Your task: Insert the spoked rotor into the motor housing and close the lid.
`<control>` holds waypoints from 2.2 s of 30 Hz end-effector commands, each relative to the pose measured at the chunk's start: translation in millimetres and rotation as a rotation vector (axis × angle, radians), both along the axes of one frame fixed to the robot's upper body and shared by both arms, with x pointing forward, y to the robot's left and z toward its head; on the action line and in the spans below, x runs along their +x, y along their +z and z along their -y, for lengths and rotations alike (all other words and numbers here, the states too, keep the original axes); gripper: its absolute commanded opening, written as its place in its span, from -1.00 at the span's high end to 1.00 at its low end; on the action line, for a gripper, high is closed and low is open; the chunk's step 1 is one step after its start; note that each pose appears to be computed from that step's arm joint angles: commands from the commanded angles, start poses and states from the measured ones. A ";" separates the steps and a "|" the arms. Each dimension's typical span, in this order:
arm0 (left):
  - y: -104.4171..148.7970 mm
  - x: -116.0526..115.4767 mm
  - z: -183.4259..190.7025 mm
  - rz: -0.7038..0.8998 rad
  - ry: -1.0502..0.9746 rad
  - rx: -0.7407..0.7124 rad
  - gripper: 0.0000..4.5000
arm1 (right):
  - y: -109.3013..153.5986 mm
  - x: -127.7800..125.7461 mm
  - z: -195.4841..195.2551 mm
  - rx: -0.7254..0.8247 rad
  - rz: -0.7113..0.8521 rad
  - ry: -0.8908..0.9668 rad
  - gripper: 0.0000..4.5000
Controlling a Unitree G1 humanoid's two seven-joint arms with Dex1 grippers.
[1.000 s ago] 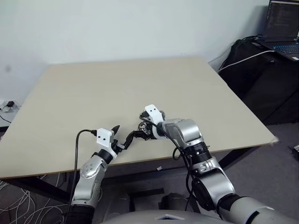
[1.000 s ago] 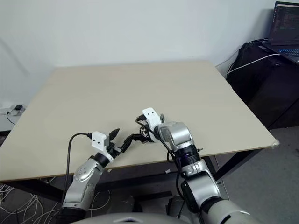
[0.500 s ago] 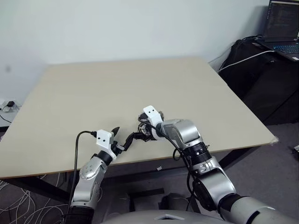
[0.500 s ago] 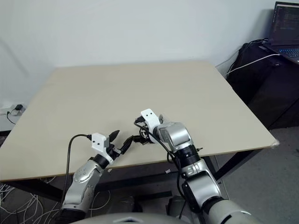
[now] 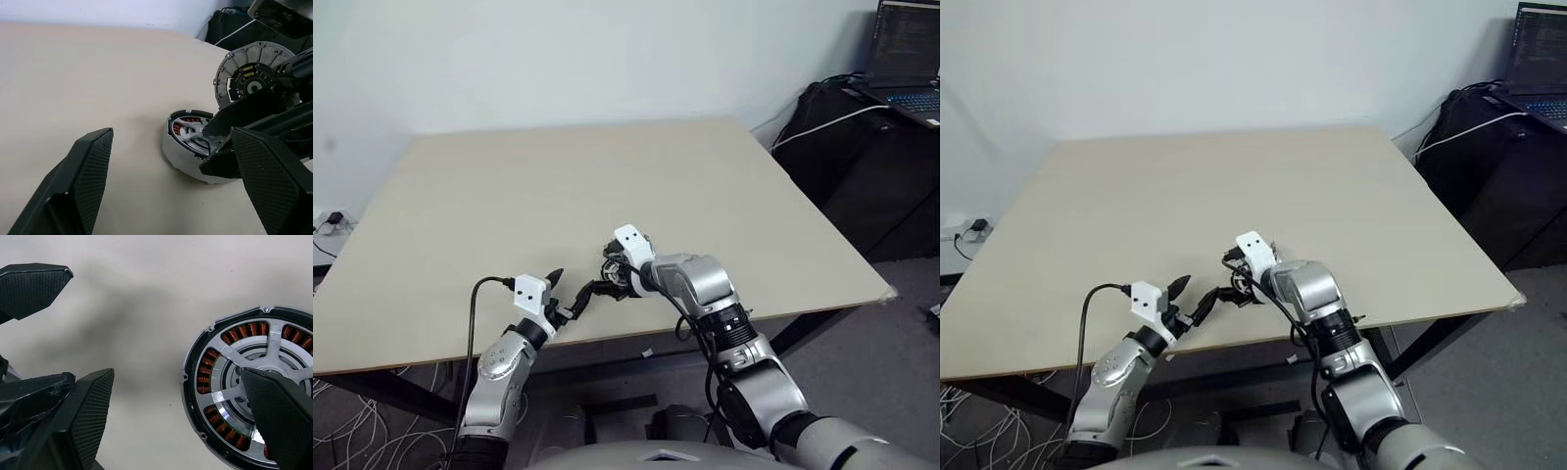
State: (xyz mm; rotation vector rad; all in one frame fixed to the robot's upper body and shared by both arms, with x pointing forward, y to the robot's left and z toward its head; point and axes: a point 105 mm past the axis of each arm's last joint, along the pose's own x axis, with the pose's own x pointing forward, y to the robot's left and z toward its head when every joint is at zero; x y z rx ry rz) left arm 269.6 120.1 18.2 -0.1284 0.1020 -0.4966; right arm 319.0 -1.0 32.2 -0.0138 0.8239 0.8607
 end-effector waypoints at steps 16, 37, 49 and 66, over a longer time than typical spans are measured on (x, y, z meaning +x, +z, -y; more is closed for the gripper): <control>7.2 -19.4 -0.6 0.008 -0.035 -0.047 -0.80 | 48.1 -18.2 -66.9 0.252 0.144 0.203 -0.99; 25.2 -43.9 -8.5 0.001 -0.041 -0.234 -0.80 | 66.0 10.0 -67.3 0.311 0.256 0.055 -0.99; 8.4 -50.2 -12.1 -0.068 -0.023 -0.220 -0.80 | 116.6 13.5 -67.5 0.426 0.378 0.060 -0.99; -4.4 -43.6 -11.1 -0.085 -0.008 -0.184 -0.80 | 146.6 44.2 56.4 -0.006 0.895 -0.145 0.44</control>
